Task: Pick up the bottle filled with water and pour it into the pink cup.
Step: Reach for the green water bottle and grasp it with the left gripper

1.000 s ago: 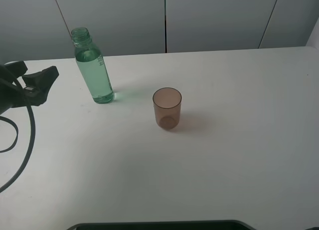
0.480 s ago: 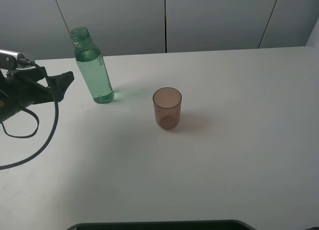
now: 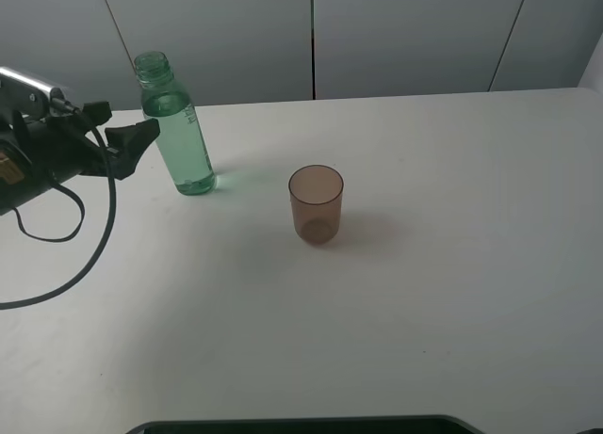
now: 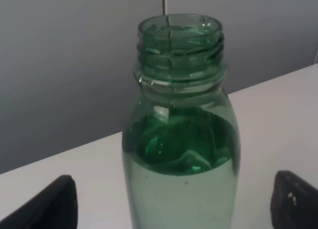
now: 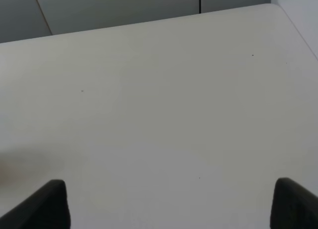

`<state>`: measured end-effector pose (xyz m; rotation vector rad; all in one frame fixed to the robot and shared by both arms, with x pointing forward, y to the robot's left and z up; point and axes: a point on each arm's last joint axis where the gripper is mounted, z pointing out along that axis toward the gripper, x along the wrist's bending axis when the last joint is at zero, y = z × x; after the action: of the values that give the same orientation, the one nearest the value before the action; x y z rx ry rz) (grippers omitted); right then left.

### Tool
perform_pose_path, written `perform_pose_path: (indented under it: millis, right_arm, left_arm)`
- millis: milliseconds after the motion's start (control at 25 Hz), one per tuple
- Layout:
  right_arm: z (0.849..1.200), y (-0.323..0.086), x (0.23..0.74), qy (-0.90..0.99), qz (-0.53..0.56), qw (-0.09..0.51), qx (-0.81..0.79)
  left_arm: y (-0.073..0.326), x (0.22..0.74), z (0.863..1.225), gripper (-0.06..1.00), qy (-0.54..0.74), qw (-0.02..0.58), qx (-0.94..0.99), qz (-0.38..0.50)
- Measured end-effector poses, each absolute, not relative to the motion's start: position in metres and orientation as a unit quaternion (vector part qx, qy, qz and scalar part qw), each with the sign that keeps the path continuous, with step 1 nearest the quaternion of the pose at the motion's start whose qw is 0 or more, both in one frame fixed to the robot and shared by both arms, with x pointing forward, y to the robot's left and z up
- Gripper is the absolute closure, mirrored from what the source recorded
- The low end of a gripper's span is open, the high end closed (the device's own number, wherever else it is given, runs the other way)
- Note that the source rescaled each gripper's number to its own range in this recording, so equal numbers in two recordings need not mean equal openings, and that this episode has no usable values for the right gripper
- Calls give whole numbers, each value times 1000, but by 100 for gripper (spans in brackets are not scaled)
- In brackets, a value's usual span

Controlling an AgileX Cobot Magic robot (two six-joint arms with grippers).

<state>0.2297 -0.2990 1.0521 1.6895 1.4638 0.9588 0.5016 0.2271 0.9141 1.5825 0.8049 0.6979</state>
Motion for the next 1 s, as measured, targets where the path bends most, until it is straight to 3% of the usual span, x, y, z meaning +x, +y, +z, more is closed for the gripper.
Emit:
perform_pose_path:
  millis: [520,1000]
  right_arm:
    - [1052,-299,230,564,370,347,651]
    - [1052,-299,230,564,370,347,651]
  left_arm:
    - [218,537,864,-3,354,562,707,244]
    - [204,561,860,-4,308,586,712,234]
